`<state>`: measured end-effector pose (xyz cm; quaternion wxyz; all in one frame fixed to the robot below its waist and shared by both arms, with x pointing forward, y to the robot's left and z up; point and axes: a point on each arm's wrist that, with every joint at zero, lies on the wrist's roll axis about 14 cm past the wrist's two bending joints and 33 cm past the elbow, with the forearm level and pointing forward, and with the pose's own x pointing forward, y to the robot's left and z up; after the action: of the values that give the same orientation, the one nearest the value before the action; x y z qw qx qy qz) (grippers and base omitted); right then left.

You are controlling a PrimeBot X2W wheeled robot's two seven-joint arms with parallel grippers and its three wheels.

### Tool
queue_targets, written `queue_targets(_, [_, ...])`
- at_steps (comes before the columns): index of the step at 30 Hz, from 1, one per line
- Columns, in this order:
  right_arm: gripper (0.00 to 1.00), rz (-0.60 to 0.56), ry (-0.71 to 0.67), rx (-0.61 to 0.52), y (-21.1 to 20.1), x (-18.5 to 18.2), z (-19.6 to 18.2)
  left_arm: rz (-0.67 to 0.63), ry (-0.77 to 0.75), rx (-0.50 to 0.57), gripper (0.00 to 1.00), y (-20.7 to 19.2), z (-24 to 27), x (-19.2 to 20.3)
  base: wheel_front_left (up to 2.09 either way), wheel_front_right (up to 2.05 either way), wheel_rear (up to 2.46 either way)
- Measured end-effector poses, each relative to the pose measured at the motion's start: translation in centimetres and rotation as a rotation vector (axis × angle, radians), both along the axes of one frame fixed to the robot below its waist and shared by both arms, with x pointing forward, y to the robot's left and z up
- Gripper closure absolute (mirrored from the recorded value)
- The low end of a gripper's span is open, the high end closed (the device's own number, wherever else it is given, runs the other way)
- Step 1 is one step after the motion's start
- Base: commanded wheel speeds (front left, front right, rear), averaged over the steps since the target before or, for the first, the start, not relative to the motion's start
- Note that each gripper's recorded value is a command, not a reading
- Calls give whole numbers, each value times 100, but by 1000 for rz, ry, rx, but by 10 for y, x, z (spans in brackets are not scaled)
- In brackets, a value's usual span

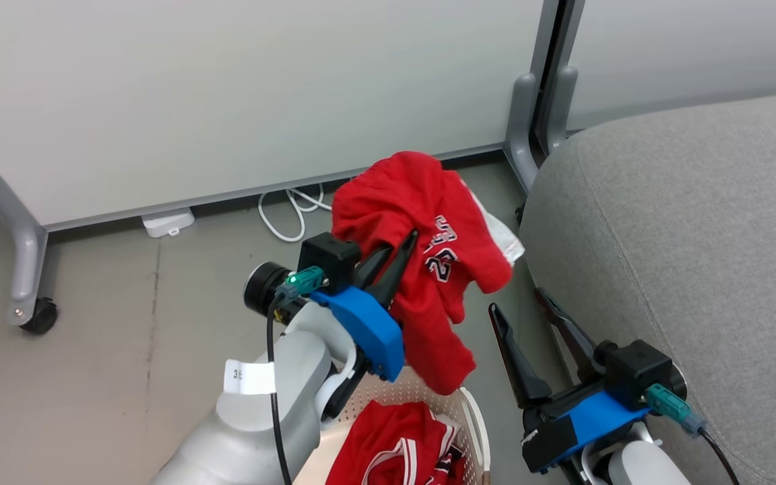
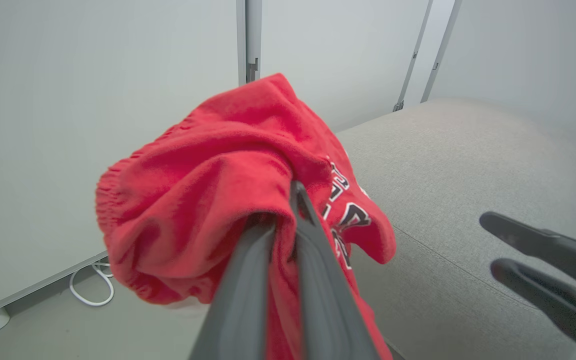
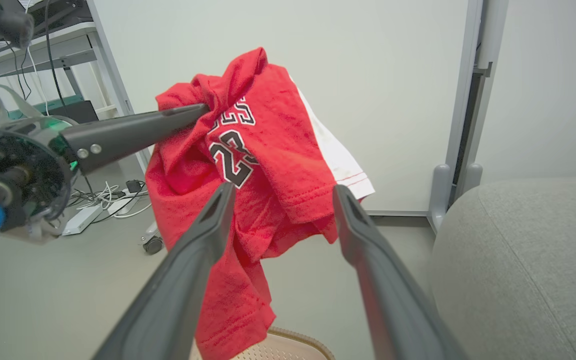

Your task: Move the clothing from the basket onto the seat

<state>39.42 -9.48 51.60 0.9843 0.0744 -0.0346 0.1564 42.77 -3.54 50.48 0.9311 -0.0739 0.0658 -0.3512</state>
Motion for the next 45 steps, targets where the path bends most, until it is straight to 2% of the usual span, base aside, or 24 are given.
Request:
queue_targets(14, [0,40,7,3,14,-15,2,-80,-105,-22,100,-26,59,-12,0,0,0])
queue_targets(27, [0,112,51,-3,36,-14,-7,-83,-68,-27,100,-28,49,-12,0,0,0])
queue_targets(45, [0,174,110,-51,54,8,-20,-100,-40,-21,100,-33,41,-16,0,0,0])
